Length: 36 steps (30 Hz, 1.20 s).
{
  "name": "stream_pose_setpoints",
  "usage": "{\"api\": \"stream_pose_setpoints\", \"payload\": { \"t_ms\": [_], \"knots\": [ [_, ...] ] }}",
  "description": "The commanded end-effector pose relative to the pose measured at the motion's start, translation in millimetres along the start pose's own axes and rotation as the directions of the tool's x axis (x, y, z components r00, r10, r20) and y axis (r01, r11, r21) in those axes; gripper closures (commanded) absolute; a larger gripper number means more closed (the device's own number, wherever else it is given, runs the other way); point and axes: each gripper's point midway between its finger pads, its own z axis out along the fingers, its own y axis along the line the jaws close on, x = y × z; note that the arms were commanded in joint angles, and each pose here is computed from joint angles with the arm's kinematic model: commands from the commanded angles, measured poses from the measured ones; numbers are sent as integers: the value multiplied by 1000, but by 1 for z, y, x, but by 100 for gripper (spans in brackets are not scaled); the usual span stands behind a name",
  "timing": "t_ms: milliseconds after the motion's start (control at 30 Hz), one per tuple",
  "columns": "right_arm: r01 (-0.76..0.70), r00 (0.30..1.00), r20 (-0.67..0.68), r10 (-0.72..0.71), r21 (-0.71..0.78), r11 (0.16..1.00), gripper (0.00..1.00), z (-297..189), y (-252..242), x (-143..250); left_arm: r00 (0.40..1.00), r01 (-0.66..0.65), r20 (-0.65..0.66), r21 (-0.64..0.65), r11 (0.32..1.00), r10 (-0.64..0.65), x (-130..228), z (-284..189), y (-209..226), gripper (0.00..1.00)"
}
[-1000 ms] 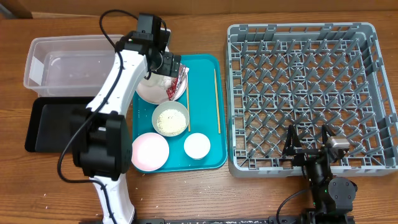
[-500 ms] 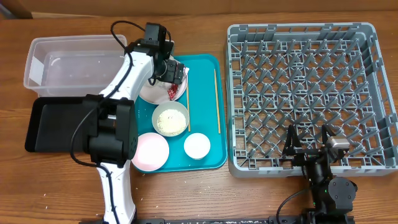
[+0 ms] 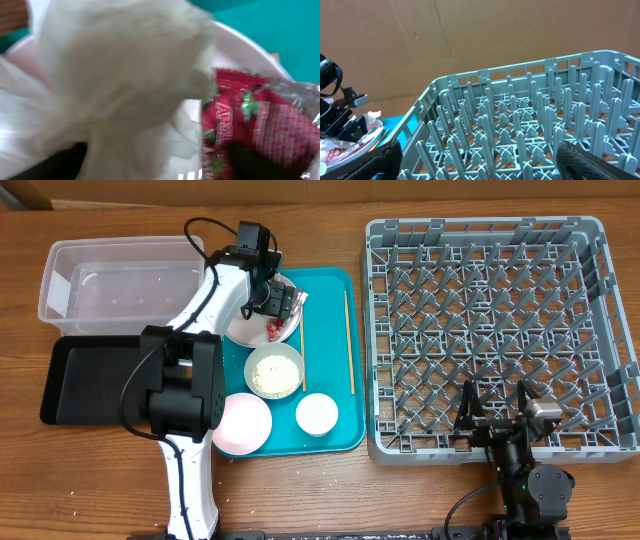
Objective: Sort waste into correct bins and load items into the dishwasher
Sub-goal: 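Grasp the tissue with the left gripper and lift it, then move the tissue over the clear bin and release it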
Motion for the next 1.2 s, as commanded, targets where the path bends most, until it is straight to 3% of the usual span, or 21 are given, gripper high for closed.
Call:
{"api": "stream_pose_setpoints", "payload": {
  "t_ms": [0,67,267,300,600,767,933,1167],
  "knots": [
    [4,1000,3,-4,-8,1000,0,0,1,2,998,-21,-63,37,999,23,16,24,-10,29],
    [4,1000,3,-4,-8,1000,0,0,1,2,998,-13,-64,36,999,15,16,24,-10,42],
    [4,1000,3,-4,-8,1000,0,0,1,2,997,17,-80,34,999,-15,18,20,-10,92],
    [4,1000,3,-4,-8,1000,0,0,1,2,996,29,-81,32,999,-26,17,17,-9,96],
    [4,1000,3,-4,-8,1000,0,0,1,2,997,74,5,30,997,-74,-32,-60,-2,96],
    [4,1000,3,-4,-8,1000,0,0,1,2,994,92,58,34,995,-94,-55,-129,-3,96],
    [4,1000,3,-4,-8,1000,0,0,1,2,986,153,62,28,988,-154,-55,-168,5,96],
    [4,1000,3,-4,-8,1000,0,0,1,2,922,387,9,-52,921,-387,-28,-191,70,96]
  ]
}}
